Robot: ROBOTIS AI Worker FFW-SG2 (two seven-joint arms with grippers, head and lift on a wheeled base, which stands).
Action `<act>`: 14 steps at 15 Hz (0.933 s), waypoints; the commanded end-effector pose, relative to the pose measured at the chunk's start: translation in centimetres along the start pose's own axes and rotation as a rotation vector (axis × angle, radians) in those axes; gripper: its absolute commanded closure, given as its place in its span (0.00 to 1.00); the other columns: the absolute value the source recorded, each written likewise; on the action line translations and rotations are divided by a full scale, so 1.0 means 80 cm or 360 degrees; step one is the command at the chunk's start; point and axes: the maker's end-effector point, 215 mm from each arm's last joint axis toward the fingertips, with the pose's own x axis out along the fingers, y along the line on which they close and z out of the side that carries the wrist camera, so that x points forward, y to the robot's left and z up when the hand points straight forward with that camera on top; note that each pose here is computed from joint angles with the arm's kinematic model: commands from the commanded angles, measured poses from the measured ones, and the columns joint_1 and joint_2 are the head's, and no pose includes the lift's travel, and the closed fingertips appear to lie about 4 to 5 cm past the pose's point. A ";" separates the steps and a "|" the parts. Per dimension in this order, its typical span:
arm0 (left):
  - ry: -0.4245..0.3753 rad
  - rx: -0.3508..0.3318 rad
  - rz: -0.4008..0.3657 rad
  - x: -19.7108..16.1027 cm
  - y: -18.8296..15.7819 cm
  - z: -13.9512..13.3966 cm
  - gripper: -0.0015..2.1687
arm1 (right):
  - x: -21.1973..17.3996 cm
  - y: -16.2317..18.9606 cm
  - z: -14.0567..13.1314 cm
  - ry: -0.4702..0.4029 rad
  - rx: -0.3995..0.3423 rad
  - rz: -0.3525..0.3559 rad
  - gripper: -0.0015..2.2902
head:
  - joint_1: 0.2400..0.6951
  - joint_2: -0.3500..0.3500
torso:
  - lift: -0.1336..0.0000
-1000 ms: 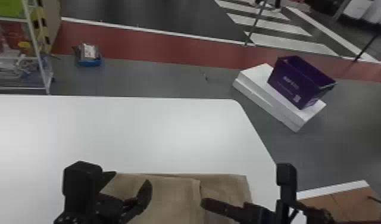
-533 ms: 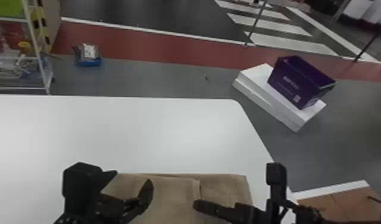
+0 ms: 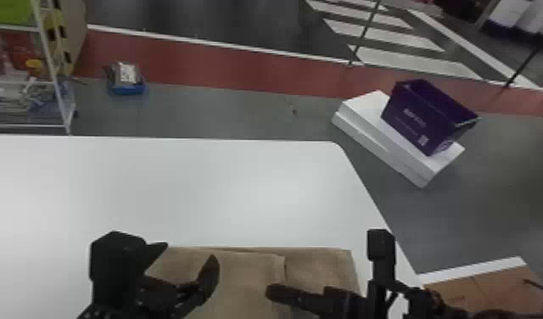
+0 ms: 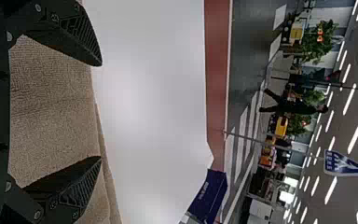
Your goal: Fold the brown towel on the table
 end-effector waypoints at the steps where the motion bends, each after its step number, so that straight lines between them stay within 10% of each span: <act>1: 0.0000 0.0001 0.0004 0.000 0.002 0.000 0.09 | 0.003 0.001 -0.007 0.0028 0.0008 0.0007 0.22 | 1.00 0.00 | 0.07; 14: 0.0002 0.0003 0.0011 0.000 0.004 0.001 0.09 | -0.005 0.008 -0.003 0.0006 0.0008 0.0053 0.56 | 1.00 0.00 | 0.07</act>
